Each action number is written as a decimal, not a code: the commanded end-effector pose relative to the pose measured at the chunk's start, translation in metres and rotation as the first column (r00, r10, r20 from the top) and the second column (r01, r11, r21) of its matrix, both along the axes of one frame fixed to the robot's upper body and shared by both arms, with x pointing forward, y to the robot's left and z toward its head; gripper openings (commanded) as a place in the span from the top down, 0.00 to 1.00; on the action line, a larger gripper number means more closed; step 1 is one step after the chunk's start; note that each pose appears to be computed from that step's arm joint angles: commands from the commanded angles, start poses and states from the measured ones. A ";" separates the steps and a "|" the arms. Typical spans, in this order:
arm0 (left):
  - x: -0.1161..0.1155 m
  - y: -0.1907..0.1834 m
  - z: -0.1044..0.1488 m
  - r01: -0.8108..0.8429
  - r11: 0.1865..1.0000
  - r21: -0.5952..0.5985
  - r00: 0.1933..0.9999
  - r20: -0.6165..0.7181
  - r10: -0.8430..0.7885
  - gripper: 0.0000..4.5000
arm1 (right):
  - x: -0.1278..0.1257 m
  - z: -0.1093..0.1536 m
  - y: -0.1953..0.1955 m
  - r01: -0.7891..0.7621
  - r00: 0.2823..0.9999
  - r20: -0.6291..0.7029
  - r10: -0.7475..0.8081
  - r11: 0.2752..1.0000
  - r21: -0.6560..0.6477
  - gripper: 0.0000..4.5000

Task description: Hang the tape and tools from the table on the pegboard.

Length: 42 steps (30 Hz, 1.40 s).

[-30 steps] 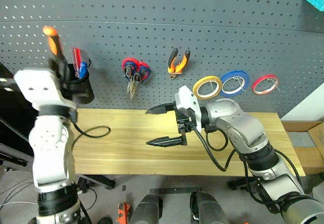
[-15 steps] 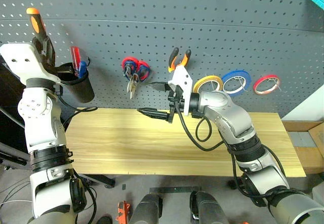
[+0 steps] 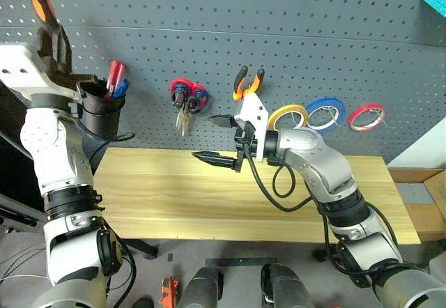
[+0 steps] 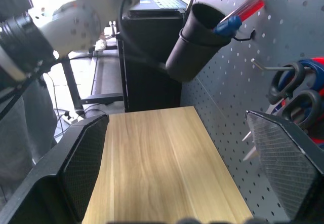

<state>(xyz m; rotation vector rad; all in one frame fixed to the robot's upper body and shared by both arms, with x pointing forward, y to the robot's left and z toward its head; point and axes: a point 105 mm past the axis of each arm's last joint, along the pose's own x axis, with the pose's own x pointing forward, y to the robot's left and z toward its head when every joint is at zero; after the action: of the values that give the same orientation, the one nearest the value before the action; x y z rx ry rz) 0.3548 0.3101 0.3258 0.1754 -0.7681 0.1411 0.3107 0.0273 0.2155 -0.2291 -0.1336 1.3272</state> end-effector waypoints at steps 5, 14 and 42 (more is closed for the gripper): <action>-0.015 -0.005 0.021 0.028 0.999 0.038 0.998 0.052 -0.030 0.89 | -0.012 0.004 0.003 -0.049 0.998 0.033 0.049 0.999 -0.015 0.00; -0.011 -0.002 0.008 0.019 1.000 0.019 1.000 0.015 -0.019 0.89 | -0.010 0.004 0.002 -0.049 0.998 0.035 0.049 0.999 -0.024 0.00; -0.054 -0.041 -0.103 0.346 0.938 -0.019 0.836 -0.447 -0.318 0.01 | -0.016 -0.036 -0.074 0.038 0.988 -0.146 -0.043 0.999 -0.036 0.00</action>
<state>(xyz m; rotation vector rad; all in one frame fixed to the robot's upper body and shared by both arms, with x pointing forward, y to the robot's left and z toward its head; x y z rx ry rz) 0.3094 0.2746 0.2121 0.1375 -0.3082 -0.2158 0.2875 -0.0380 0.1753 -0.1537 0.0653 1.3732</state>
